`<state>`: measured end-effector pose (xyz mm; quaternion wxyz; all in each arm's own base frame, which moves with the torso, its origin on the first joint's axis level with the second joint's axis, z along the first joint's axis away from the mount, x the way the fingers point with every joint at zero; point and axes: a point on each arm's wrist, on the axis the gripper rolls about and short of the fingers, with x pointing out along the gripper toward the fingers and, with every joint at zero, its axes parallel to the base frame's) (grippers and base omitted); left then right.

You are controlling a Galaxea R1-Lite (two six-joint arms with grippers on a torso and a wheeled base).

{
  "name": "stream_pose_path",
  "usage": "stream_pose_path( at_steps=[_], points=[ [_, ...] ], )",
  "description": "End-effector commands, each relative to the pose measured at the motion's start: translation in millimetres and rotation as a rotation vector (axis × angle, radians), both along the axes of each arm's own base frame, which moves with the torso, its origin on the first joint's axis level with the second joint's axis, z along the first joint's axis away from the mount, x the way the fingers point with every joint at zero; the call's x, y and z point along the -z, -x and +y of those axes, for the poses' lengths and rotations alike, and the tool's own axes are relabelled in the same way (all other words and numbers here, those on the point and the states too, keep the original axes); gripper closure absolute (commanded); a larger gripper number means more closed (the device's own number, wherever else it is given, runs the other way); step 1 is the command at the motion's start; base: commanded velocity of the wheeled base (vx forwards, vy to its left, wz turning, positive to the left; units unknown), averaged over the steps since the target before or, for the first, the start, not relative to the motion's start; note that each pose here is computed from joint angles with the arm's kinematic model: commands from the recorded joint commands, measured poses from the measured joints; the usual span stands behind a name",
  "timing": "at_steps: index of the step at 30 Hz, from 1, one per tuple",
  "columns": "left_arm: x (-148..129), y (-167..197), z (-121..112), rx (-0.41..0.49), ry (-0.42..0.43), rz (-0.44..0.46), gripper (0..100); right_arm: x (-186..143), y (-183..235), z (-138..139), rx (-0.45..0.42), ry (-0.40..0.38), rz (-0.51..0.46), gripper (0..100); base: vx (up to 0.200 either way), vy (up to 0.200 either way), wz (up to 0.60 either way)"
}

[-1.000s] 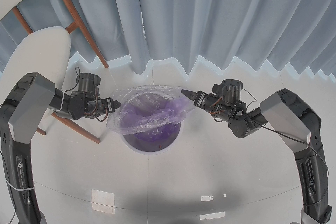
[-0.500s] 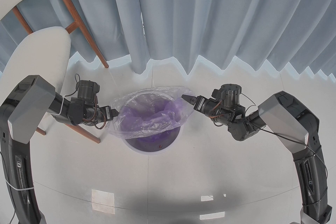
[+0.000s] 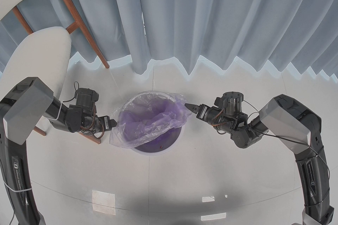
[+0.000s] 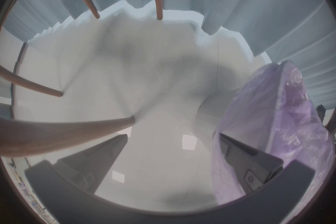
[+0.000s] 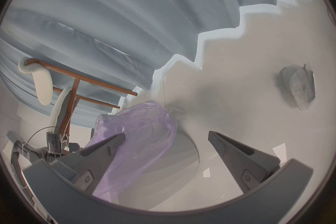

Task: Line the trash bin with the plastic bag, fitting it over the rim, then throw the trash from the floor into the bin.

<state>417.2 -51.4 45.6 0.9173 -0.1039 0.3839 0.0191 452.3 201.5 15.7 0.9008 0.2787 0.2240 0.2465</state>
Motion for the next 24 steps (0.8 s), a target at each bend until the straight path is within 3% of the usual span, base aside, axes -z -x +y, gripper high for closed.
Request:
stream_pose_path(
  at_steps=[1, 16, 22, 24],
  points=[
    [-2, 12, 1, 0.002, -0.002, 0.02, 0, 1, 8, -2, -0.002, 0.005, 0.006, 0, 0.0, 0.0, 0.0],
    [28, 64, -8, 0.048, -0.01, 0.078, 0, 31, 55, -21, -0.022, 0.062, 0.03, 0, 0.0, 0.0, 0.0],
    [24, 93, -7, 0.06, -0.006, 0.069, 0, 36, 81, -32, -0.027, 0.064, 0.034, 0, 0.0, 0.0, 0.0],
    [11, 116, -4, 0.067, 0.002, 0.036, 0, 31, 100, -41, -0.026, 0.057, 0.017, 0, 0.0, 0.0, 0.0]
  ],
)
